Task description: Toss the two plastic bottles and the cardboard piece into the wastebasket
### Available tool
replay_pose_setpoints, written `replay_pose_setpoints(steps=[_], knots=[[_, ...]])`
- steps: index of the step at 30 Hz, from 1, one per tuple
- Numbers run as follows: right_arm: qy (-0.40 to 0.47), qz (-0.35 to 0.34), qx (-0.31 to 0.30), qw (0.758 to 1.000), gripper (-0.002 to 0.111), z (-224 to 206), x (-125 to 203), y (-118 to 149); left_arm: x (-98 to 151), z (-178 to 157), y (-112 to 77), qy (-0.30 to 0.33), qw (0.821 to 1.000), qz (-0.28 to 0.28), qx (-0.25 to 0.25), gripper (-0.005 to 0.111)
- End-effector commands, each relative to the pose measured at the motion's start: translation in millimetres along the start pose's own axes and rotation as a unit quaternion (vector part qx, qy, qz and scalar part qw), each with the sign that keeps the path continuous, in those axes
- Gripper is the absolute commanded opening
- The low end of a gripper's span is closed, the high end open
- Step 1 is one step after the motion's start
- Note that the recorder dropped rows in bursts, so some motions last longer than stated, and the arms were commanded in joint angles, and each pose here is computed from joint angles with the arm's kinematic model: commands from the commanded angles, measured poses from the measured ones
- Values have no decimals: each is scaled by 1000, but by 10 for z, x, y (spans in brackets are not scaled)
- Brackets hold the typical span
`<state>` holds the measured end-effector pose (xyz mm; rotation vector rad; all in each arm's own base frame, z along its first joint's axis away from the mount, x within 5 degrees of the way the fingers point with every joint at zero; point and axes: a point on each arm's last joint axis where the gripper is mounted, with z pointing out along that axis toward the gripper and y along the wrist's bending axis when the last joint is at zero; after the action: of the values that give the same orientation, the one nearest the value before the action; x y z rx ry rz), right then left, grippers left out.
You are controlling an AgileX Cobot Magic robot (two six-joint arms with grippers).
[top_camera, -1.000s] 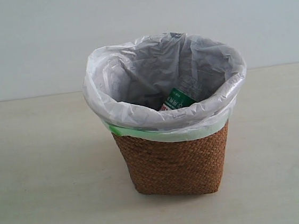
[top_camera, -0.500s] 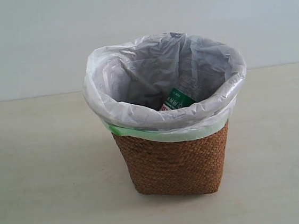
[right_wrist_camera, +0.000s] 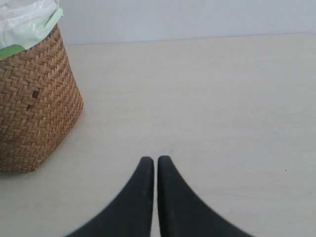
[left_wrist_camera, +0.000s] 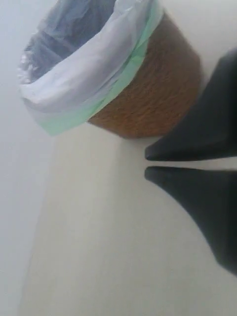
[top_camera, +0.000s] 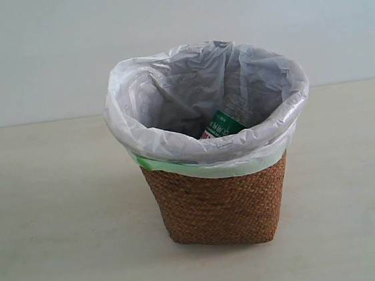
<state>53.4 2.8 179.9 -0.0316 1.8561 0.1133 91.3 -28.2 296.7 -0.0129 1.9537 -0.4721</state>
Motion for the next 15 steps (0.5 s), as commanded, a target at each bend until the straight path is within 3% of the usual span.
replay_pose_setpoints(steps=[1, 2, 5, 11, 15], knots=[[-5, -2, 0, 1000, 0, -5, -6, -1, 95, -132, 94, -134, 990, 16, -40, 4], [-5, -2, 0, 1000, 0, -5, -6, -1, 179, -183, 165, -190, 980, 1, -61, 4], [-5, -2, 0, 1000, 0, -5, -6, -1, 321, -243, 302, -270, 958, -26, -97, 4], [-5, -1, 0, 1000, 0, -5, -6, -1, 564, -265, 402, -320, 943, -20, -87, 4], [-5, -2, 0, 1000, 0, -5, -6, -1, 732, -174, 486, -305, 947, 2, -103, 4]])
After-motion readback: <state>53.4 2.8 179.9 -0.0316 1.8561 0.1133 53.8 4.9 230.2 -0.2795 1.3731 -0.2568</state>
